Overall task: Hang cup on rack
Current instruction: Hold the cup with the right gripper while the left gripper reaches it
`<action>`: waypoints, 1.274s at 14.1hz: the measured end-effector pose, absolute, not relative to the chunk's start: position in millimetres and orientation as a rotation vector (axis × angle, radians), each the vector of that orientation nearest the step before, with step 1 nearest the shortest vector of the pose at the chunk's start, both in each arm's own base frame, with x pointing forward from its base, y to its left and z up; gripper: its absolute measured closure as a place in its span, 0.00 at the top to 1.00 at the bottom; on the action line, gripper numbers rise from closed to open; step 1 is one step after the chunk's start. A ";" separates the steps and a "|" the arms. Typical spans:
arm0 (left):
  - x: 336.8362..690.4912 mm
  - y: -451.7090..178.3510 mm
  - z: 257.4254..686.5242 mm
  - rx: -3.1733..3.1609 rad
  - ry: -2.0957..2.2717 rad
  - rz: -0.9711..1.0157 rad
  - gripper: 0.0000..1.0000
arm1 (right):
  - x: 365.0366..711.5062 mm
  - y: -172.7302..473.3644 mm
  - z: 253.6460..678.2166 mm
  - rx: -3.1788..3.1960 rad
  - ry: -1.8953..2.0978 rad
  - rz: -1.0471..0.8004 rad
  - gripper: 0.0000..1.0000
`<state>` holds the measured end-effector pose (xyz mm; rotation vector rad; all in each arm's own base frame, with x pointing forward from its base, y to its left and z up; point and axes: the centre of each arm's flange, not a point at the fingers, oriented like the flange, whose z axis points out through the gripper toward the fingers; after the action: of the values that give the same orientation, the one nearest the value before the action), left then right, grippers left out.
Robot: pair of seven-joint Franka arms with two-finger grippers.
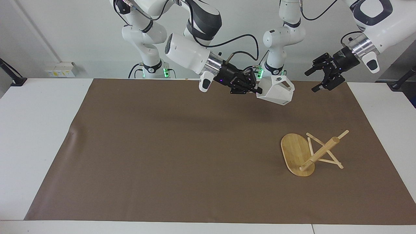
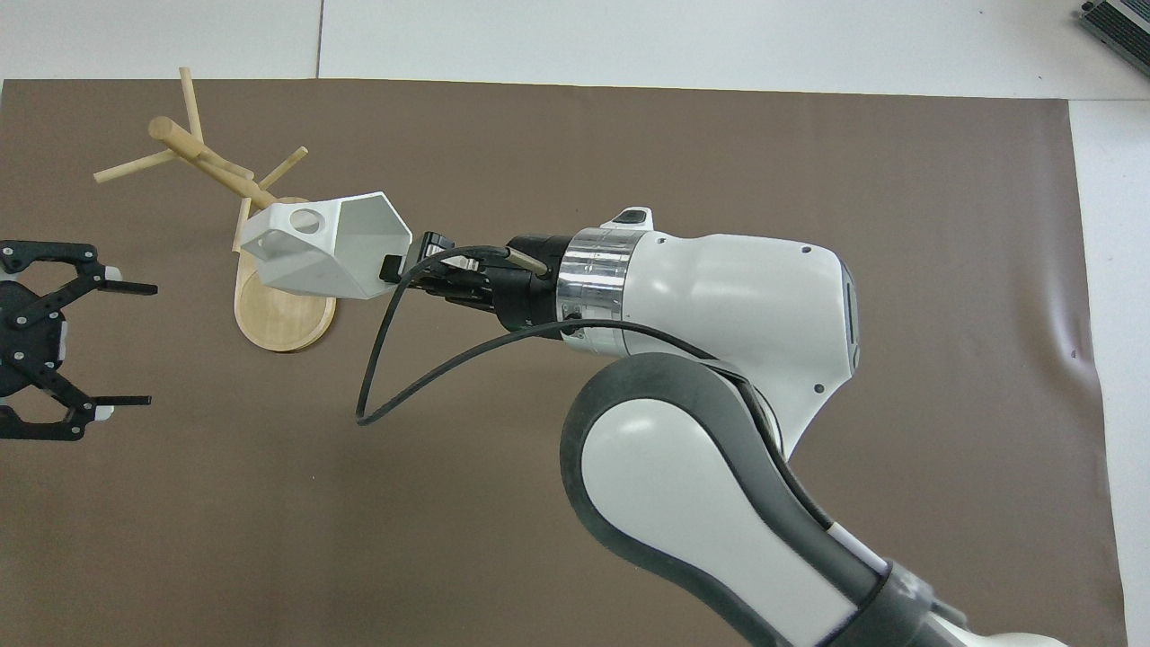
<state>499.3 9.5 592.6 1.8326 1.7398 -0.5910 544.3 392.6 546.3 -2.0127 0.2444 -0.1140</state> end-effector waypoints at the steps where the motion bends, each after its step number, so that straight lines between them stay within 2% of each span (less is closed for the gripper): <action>1: 501.9 13.7 592.5 1.771 1.738 -0.597 1.00 | 543.1 394.1 546.6 -2.012 0.241 -0.112 0.04; 11: 522.6 11.5 569.2 1.478 1.701 -0.686 1.00 | 535.6 402.7 545.8 -2.017 0.221 -0.100 0.04; 18: 530.4 -52.5 558.7 1.483 1.721 -0.713 1.00 | 535.4 402.9 545.6 -2.018 0.220 -0.100 0.04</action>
<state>530.4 -52.5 558.7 1.4829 1.7208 -0.7126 535.4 402.9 545.6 -2.0179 0.2204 -0.0999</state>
